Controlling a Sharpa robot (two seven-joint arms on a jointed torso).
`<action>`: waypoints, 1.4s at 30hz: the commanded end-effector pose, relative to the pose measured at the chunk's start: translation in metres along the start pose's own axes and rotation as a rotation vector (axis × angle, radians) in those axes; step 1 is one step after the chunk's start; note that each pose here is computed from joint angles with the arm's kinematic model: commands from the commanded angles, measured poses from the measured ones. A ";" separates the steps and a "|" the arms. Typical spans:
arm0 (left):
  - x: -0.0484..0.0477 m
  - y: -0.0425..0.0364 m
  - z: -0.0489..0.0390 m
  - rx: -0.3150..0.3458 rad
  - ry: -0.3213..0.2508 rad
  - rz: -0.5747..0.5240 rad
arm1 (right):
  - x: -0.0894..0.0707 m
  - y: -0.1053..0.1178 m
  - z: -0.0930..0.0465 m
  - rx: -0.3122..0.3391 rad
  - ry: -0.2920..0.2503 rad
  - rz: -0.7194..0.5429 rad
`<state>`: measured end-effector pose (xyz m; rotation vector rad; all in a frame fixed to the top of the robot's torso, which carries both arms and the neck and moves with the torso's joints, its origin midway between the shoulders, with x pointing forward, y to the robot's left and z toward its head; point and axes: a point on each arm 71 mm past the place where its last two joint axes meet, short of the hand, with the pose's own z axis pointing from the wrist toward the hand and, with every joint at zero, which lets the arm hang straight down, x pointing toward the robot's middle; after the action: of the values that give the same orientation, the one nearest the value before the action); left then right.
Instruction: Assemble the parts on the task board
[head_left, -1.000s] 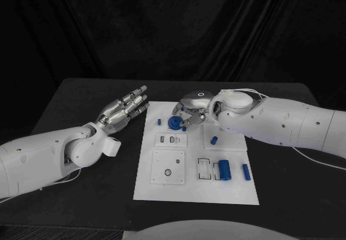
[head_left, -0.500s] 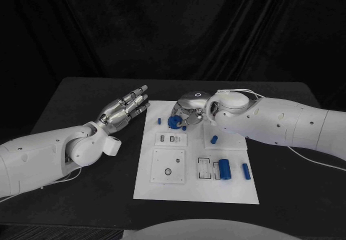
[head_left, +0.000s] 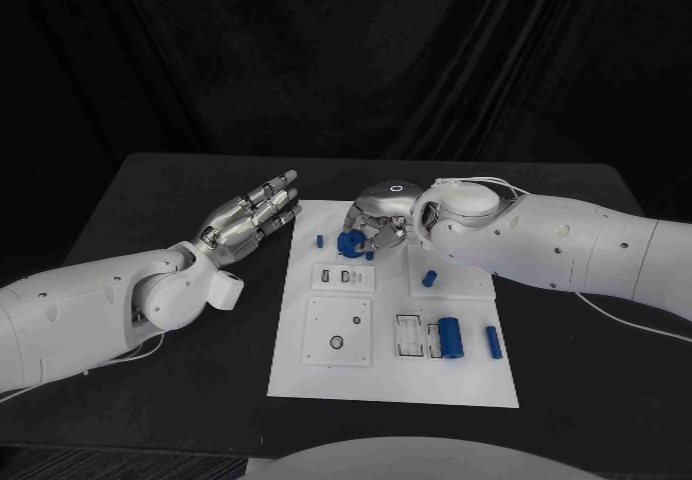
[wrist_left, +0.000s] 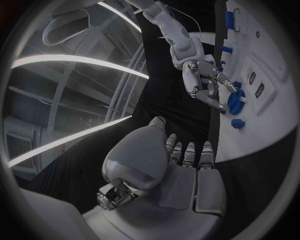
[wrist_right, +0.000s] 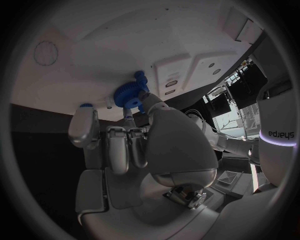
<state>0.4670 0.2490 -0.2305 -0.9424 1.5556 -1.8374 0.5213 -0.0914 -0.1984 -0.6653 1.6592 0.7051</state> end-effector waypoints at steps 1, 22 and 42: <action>0.0020 -0.0003 0.0007 0.005 0.019 -0.008 | 0.000 0.003 -0.001 -0.033 -0.046 -0.008; 0.0008 0.0002 -0.0007 -0.006 0.017 -0.008 | -0.014 0.009 -0.004 -0.099 -0.178 -0.023; 0.0005 0.0006 -0.0008 -0.011 0.018 -0.008 | -0.011 -0.016 -0.010 0.009 -0.118 -0.020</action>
<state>0.4667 0.2506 -0.2318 -0.9520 1.5767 -1.8273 0.5264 -0.1058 -0.1876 -0.6435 1.5240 0.7386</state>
